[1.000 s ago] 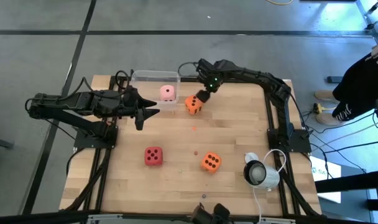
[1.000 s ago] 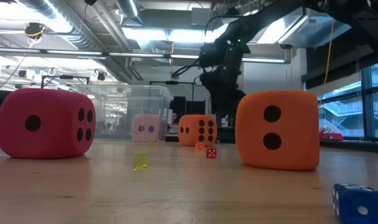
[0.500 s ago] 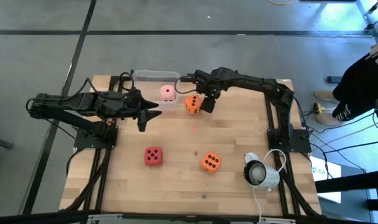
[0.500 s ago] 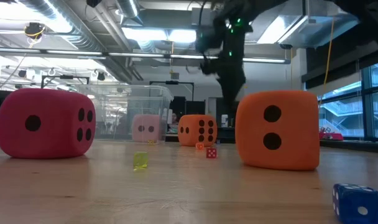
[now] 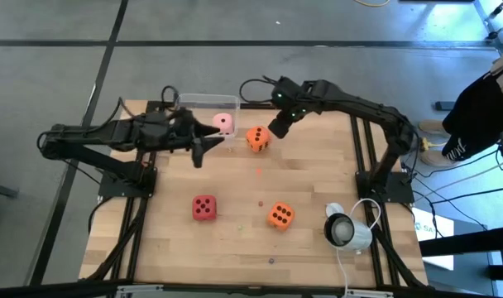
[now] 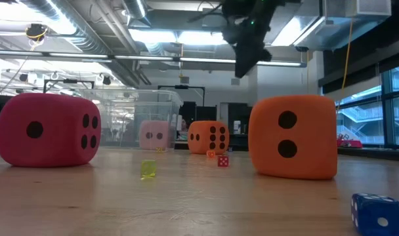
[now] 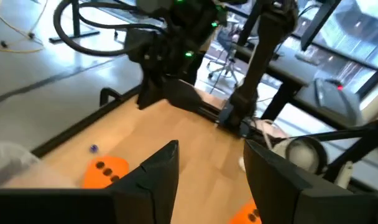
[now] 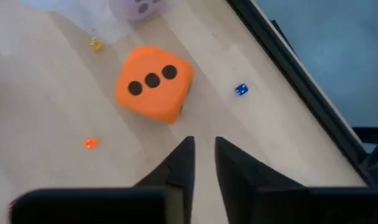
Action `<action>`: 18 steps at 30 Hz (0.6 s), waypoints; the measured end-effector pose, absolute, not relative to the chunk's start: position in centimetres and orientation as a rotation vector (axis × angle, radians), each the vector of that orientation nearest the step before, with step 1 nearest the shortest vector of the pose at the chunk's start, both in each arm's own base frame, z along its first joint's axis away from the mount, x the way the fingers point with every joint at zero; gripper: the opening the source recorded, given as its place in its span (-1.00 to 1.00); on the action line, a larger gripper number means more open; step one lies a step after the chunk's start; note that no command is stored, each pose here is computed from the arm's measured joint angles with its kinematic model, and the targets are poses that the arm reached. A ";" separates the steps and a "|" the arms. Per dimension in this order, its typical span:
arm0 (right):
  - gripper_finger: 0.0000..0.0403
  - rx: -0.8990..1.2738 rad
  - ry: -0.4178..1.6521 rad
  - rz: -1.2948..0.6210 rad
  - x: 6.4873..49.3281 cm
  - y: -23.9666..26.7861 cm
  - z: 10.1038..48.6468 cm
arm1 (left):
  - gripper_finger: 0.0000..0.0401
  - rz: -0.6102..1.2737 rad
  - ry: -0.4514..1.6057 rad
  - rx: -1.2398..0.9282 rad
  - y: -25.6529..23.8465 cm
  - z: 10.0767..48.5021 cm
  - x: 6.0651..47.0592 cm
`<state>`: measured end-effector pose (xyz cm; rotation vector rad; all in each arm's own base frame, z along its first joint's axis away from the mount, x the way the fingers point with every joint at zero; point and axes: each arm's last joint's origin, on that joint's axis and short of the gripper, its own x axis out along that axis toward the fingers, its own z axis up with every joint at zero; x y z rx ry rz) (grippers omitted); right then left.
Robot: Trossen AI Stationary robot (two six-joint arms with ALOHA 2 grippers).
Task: Pick & Place Dice
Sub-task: Put the small red die into the transparent bin
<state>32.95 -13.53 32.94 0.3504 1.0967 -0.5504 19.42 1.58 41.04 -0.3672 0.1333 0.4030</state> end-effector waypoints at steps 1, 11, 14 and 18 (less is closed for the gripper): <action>-0.81 0.356 1.092 -0.550 32.7 -13.2 33.3 | -0.21 0.405 0.147 -0.352 1.9 41.3 20.0; -0.87 0.395 1.068 -0.524 29.1 -9.1 37.2 | -0.33 0.415 0.268 -0.335 6.3 42.3 25.1; -0.85 0.395 1.010 -0.522 27.9 -7.7 38.8 | -0.33 0.414 0.320 -0.341 8.2 41.5 26.9; -0.84 0.405 0.974 -0.516 26.4 -6.3 40.1 | -0.33 0.363 0.378 -0.333 10.2 40.8 29.1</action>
